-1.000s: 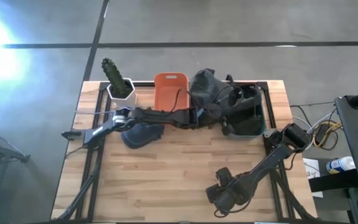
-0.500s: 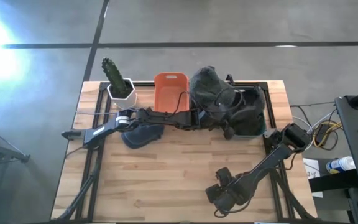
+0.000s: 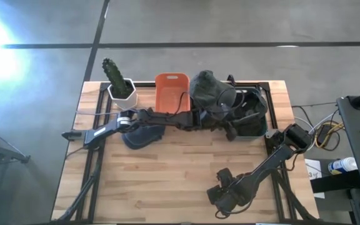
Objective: Pick & Place hat
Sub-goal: Put the black cap into the blue bin, then put the blue cap into the orange bin
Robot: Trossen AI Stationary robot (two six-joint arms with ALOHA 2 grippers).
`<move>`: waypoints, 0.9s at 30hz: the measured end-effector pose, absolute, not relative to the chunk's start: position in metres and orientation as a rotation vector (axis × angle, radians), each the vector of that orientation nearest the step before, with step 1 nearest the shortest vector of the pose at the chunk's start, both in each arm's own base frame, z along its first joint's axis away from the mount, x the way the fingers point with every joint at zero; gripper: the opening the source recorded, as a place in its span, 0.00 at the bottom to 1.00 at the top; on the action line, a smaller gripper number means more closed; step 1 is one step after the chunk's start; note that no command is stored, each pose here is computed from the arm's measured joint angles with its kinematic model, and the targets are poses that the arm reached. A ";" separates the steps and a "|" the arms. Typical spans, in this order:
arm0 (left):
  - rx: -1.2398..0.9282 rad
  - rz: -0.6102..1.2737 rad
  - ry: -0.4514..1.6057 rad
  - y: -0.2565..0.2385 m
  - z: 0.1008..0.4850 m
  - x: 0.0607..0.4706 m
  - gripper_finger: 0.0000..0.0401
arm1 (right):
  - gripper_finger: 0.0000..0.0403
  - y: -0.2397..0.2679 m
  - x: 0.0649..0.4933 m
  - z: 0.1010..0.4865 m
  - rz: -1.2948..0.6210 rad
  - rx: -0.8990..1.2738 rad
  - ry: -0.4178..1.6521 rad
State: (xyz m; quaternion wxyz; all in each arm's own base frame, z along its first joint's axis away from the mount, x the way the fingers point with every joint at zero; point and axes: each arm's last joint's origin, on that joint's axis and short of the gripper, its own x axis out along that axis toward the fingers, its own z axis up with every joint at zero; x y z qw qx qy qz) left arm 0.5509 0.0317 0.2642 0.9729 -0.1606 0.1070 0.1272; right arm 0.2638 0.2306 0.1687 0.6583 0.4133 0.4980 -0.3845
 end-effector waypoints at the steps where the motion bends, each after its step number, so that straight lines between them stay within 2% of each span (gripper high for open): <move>1: -0.323 0.257 0.214 0.032 0.267 0.550 0.36 | 0.50 0.231 0.264 0.169 -0.870 0.936 1.128; 5: -0.288 0.257 0.213 0.032 0.280 0.548 0.43 | 0.50 0.231 0.264 0.169 -0.870 0.937 1.127; 9: -0.268 0.255 0.228 0.031 0.309 0.536 0.45 | 0.50 0.231 0.264 0.169 -0.867 0.934 1.126; 13: -0.193 0.251 0.319 0.026 0.348 0.505 0.45 | 0.50 0.230 0.266 0.169 -0.840 0.900 1.093; 17: -0.120 0.218 0.505 0.007 0.372 0.464 0.45 | 0.50 0.228 0.271 0.169 -0.791 0.855 1.073; 22: -0.168 0.295 0.727 -0.020 0.370 0.409 0.45 | 0.50 0.217 0.287 0.166 -0.689 0.813 1.064; 27: -0.327 0.516 0.723 -0.049 0.348 0.347 0.45 | 0.50 0.196 0.304 0.158 -0.632 0.797 1.037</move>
